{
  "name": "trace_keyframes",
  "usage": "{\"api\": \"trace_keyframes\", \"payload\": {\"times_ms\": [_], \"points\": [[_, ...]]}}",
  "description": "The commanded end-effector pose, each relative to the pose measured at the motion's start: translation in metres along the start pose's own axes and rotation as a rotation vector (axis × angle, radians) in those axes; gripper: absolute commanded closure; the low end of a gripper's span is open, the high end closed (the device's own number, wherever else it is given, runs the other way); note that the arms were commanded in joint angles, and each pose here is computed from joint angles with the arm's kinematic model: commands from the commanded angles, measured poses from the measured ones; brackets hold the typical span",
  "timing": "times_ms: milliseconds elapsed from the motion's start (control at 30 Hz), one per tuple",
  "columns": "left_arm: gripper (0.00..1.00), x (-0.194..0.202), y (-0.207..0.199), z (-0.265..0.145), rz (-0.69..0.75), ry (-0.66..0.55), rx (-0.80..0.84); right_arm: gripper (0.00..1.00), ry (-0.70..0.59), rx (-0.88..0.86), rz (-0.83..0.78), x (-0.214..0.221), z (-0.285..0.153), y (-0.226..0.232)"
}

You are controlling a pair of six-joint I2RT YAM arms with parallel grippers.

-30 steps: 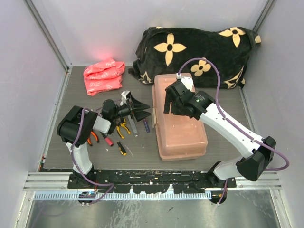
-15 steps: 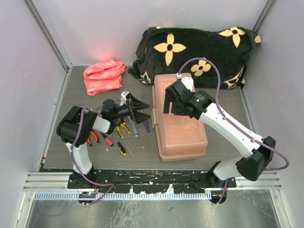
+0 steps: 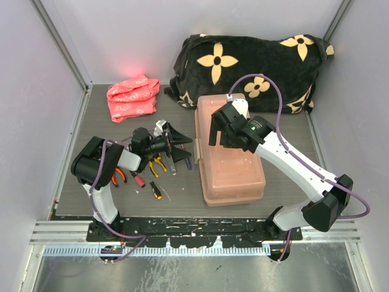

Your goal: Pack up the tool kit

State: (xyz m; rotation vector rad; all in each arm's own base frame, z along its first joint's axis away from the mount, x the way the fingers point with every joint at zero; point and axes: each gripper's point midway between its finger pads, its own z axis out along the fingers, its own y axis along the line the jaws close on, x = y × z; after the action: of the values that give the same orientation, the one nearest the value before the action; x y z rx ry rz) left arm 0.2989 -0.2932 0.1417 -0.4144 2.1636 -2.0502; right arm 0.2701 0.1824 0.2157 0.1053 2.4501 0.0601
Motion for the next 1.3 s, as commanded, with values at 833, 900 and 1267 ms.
{"api": "trace_keyframes", "payload": {"times_ms": [833, 900, 1267], "points": [[0.02, 0.015, -0.066, 0.007, 0.066, 0.081, 0.215, 0.0, 0.301, 0.088, -0.056, 0.076, 0.011, -0.019], [0.02, 0.015, -0.065, 0.007, 0.062, 0.083, 0.212, 0.0, 0.301, 0.089, -0.057, 0.076, 0.011, -0.019], [0.02, -0.005, -0.06, -0.008, 0.046, 0.023, 0.203, 0.0, 0.301, 0.089, -0.051, 0.077, 0.01, -0.021]]}}
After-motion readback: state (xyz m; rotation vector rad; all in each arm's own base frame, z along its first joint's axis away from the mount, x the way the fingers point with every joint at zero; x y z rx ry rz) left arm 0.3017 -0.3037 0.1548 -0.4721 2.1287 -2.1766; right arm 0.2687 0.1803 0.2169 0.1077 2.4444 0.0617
